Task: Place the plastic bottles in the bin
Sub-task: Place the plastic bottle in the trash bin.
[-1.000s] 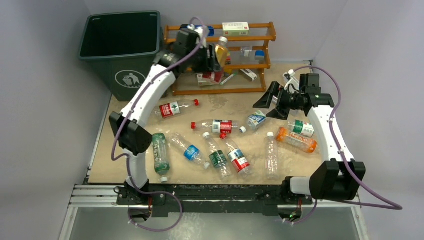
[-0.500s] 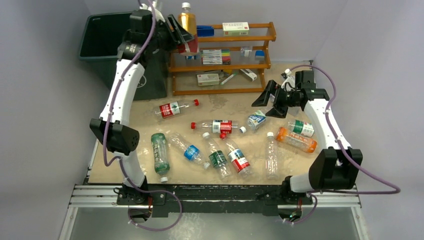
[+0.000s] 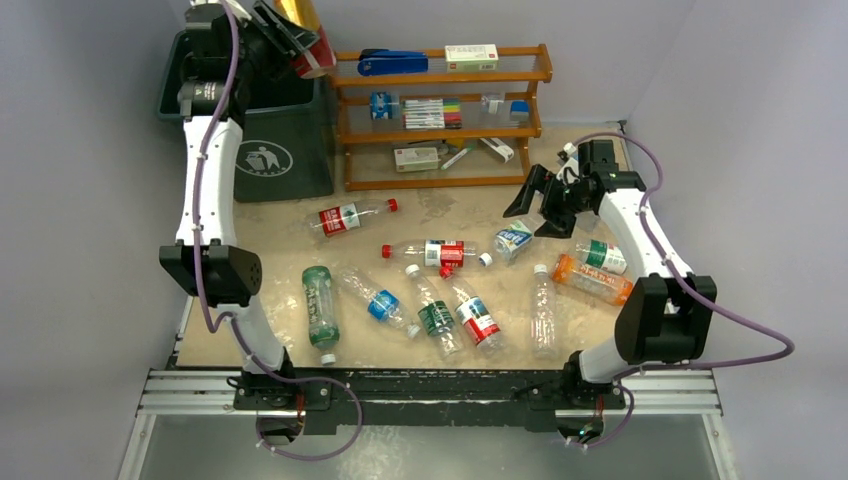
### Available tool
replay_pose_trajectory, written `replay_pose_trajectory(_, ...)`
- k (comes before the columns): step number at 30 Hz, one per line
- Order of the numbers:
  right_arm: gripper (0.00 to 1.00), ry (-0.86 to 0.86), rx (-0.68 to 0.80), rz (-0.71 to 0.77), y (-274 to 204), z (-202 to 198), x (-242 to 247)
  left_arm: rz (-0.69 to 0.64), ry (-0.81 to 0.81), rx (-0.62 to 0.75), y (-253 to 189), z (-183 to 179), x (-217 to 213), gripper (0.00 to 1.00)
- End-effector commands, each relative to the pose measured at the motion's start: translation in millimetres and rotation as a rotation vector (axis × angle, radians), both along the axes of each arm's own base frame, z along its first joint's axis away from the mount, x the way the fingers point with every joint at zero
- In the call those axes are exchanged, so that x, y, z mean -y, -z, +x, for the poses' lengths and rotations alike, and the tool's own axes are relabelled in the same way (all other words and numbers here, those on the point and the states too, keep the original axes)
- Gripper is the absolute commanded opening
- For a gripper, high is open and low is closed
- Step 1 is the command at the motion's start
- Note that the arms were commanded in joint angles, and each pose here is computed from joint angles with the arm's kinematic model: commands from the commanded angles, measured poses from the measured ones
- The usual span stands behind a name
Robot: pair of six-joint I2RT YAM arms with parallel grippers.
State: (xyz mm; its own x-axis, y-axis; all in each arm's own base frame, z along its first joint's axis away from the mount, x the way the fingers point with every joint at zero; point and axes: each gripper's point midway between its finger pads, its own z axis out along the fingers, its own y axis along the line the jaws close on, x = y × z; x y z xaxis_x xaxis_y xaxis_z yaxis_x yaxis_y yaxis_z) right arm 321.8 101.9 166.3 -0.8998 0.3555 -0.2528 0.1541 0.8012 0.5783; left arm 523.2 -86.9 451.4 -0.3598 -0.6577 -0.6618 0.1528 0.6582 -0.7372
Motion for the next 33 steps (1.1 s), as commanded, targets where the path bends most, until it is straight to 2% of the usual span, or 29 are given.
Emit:
replay_pose_trajectory(1,1.0,0.001,0.034,-0.009,-10.2,9.9,-1.7,-0.007,-0.127,0.134,-51.6,-11.8,-32.9,0.45)
replay_pose_trajectory(11,1.0,-0.029,0.032,-0.011,-8.1,12.5,-4.7,0.097,-0.305,-0.001,-2.1,0.5,-81.7,0.47)
replay_pose_trajectory(22,1.0,-0.04,0.023,-0.021,-2.8,13.5,-3.6,0.25,-0.403,-0.112,40.0,2.6,-109.6,0.5)
replay_pose_trajectory(24,1.0,-0.04,0.025,-0.019,-3.1,13.7,-3.9,0.273,-0.411,-0.13,45.6,3.1,-112.9,0.54)
replay_pose_trajectory(31,1.0,-0.044,0.024,-0.014,-2.0,12.1,-5.2,0.302,-0.417,-0.155,48.7,2.0,-116.4,0.75)
replay_pose_trajectory(33,1.0,-0.045,0.023,-0.013,-1.2,11.4,-5.5,0.301,-0.416,-0.149,44.9,0.1,-115.9,0.77)
